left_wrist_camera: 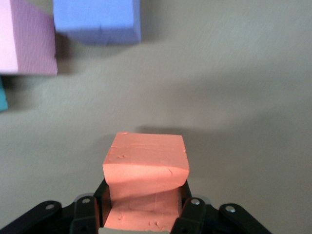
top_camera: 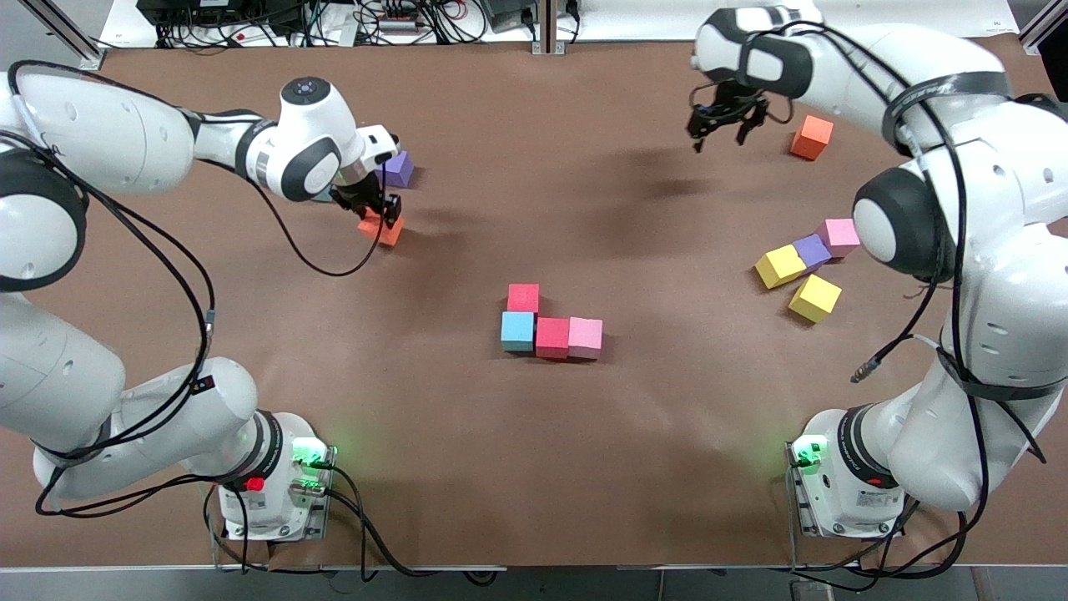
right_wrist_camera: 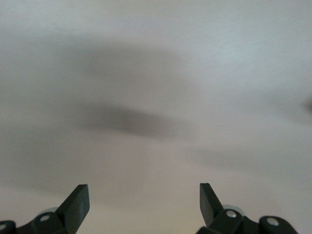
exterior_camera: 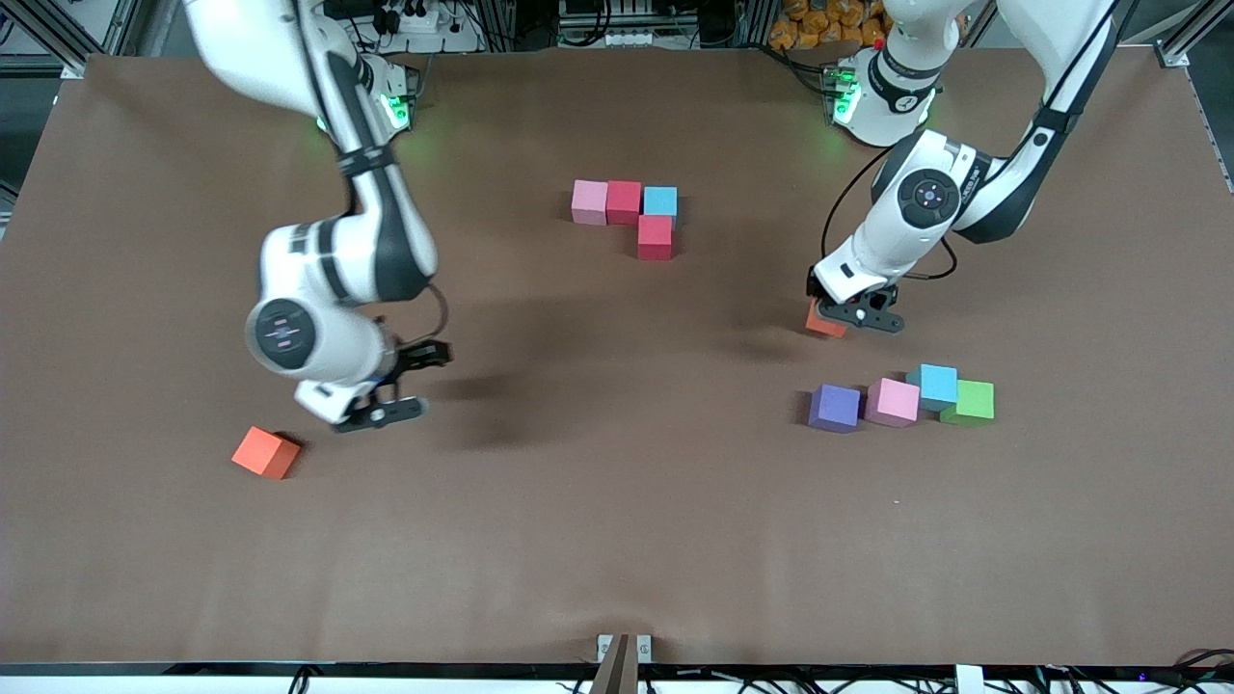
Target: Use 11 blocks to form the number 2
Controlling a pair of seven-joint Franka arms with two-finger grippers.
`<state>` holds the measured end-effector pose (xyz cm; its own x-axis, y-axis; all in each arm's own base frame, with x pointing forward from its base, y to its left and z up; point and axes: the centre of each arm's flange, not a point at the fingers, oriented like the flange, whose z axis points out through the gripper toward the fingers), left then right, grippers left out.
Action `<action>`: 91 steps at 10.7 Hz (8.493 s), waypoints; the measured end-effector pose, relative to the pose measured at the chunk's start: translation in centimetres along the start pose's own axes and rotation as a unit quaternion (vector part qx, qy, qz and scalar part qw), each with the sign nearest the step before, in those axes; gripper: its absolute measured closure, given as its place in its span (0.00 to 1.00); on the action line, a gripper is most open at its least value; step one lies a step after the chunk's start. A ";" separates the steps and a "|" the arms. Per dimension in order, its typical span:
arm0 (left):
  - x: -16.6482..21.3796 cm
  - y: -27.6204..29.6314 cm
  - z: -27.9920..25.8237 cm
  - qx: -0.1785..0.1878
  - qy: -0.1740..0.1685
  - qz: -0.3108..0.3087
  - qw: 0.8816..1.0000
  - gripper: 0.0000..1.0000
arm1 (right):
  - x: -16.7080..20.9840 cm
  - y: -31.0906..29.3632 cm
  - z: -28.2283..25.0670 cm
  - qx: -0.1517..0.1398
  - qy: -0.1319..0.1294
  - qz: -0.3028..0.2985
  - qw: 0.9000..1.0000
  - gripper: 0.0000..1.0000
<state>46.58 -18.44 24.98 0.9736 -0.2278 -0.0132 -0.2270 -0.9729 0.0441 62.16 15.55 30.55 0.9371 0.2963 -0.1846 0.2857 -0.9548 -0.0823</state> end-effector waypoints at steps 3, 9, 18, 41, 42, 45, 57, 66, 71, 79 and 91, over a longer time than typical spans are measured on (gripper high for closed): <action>2.9 6.1 -0.9 -0.037 0.008 -0.045 0.998 0.44 | -0.8 8.0 -0.6 0.006 0.014 -0.099 0.995 0.00; 5.2 20.1 -3.5 -0.090 -0.008 -0.125 0.988 0.44 | -0.3 17.5 1.6 -0.061 0.068 -0.298 0.950 0.00; 3.1 27.1 -0.9 -0.018 -0.083 -0.128 0.988 0.44 | 0.3 22.5 6.6 -0.088 0.083 -0.326 0.938 0.00; -0.2 29.4 3.4 0.008 -0.079 -0.128 0.989 0.44 | 3.8 14.2 3.2 -0.018 0.083 -0.225 0.971 0.41; -0.3 29.4 3.5 0.008 -0.080 -0.131 0.988 0.44 | 3.7 13.8 2.8 -0.012 0.080 -0.214 0.973 0.41; -0.4 29.5 3.6 0.010 -0.081 -0.137 0.987 0.44 | 3.7 12.1 1.7 -0.002 0.076 -0.196 0.978 0.41; -1.8 30.2 5.0 0.009 -0.088 -0.133 0.987 0.44 | 3.1 4.2 -1.3 0.002 0.038 -0.188 0.982 0.41; -2.1 30.1 5.3 0.020 -0.078 -0.136 0.987 0.44 | -0.9 -5.3 0.5 0.011 0.034 -0.246 0.969 0.41; -2.2 30.2 5.3 0.020 -0.078 -0.135 0.988 0.44 | -5.3 -16.2 4.8 -0.018 0.074 -0.330 0.941 0.41; -2.4 30.2 5.5 0.020 -0.079 -0.137 0.987 0.00 | -9.9 -24.5 9.8 -0.053 0.090 -0.447 0.888 0.41; 9.6 16.3 -4.8 -0.016 0.023 -0.274 0.961 0.00 | -13.1 -30.1 11.5 -0.020 0.082 -0.502 0.861 0.41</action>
<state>52.30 -36.27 30.38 0.9473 0.3203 0.0002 0.3195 -0.9448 0.0731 39.03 40.66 24.17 0.2294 0.9682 0.0998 0.9714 -0.2214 -0.0854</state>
